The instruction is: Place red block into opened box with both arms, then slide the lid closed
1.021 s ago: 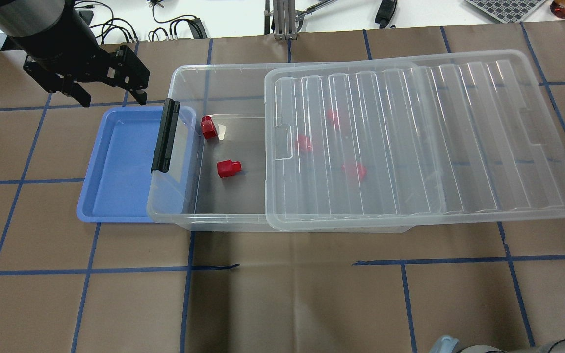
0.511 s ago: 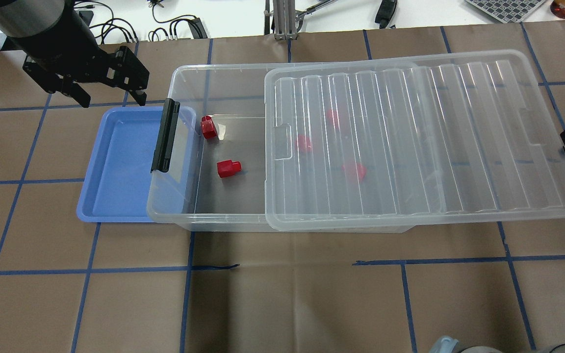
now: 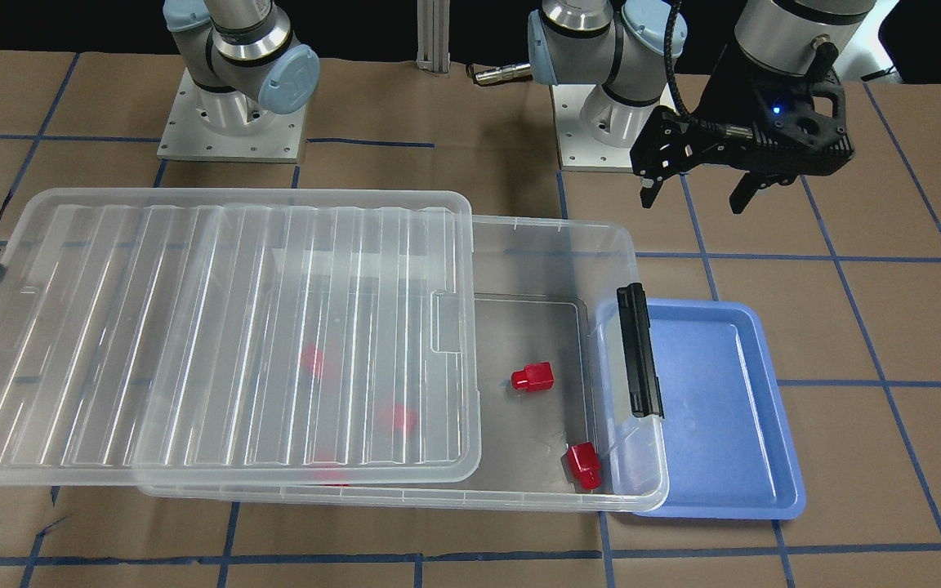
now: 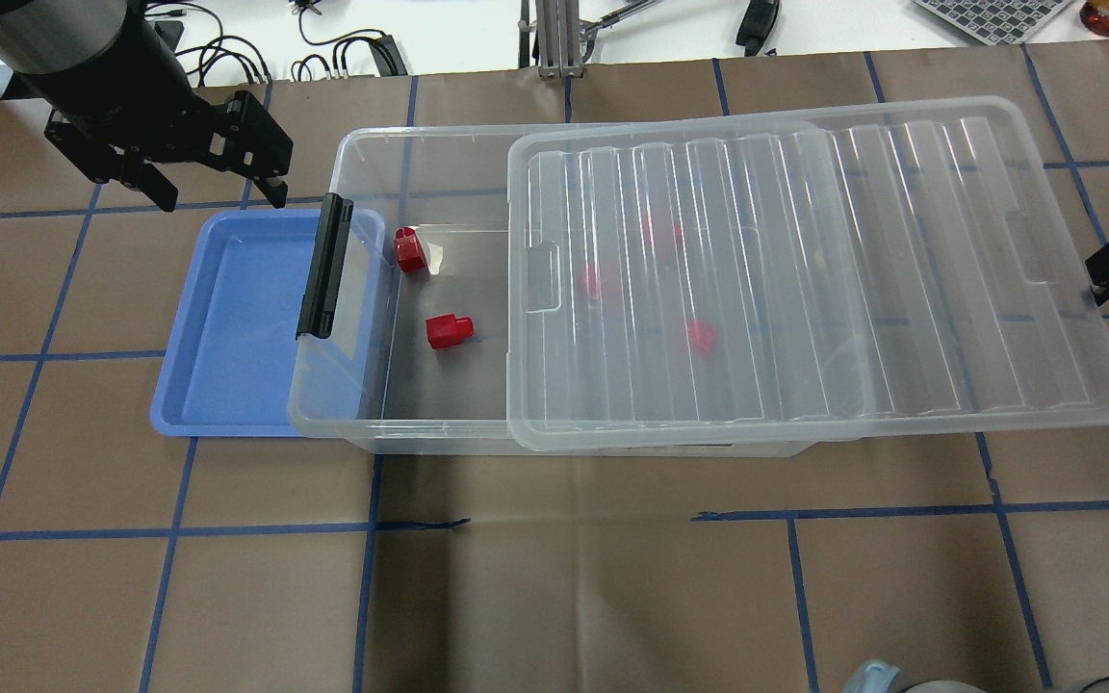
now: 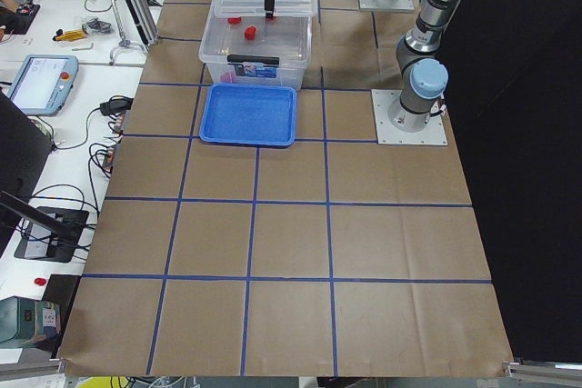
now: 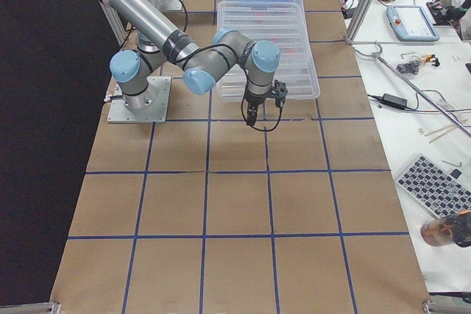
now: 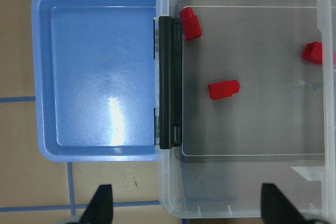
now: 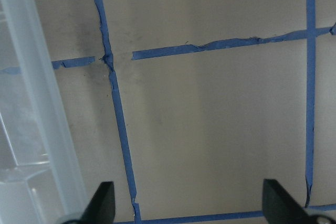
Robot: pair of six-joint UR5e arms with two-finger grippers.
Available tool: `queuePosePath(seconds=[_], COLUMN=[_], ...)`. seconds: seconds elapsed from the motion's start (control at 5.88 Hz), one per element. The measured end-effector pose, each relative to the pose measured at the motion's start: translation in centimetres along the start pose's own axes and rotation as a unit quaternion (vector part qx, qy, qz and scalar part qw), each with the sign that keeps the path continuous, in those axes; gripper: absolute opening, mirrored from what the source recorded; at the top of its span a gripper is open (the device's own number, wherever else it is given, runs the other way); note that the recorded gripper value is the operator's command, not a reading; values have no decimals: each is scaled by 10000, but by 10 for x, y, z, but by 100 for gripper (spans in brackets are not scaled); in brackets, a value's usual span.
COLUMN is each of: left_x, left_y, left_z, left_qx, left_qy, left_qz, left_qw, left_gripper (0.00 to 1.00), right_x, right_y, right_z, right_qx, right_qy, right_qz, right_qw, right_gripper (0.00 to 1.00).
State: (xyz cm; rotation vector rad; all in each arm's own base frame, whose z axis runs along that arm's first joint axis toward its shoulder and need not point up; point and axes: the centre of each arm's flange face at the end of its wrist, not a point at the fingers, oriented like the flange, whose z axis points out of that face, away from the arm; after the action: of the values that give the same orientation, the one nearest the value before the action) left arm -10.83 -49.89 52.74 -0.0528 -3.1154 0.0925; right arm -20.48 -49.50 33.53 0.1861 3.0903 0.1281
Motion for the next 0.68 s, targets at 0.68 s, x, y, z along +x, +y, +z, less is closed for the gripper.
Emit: queuePosePath(seconds=[0.68], left_x=[0], left_y=[0], left_z=[1], left_qx=[-7], left_qy=[1], left_qz=[1], left_qw=[10000], left_gripper=[99], right_x=[-22], right_y=[2], right_z=[0], right_qx=[-4], right_qy=[-215], right_qz=[295], right_qw=[9993], right_gripper=[100])
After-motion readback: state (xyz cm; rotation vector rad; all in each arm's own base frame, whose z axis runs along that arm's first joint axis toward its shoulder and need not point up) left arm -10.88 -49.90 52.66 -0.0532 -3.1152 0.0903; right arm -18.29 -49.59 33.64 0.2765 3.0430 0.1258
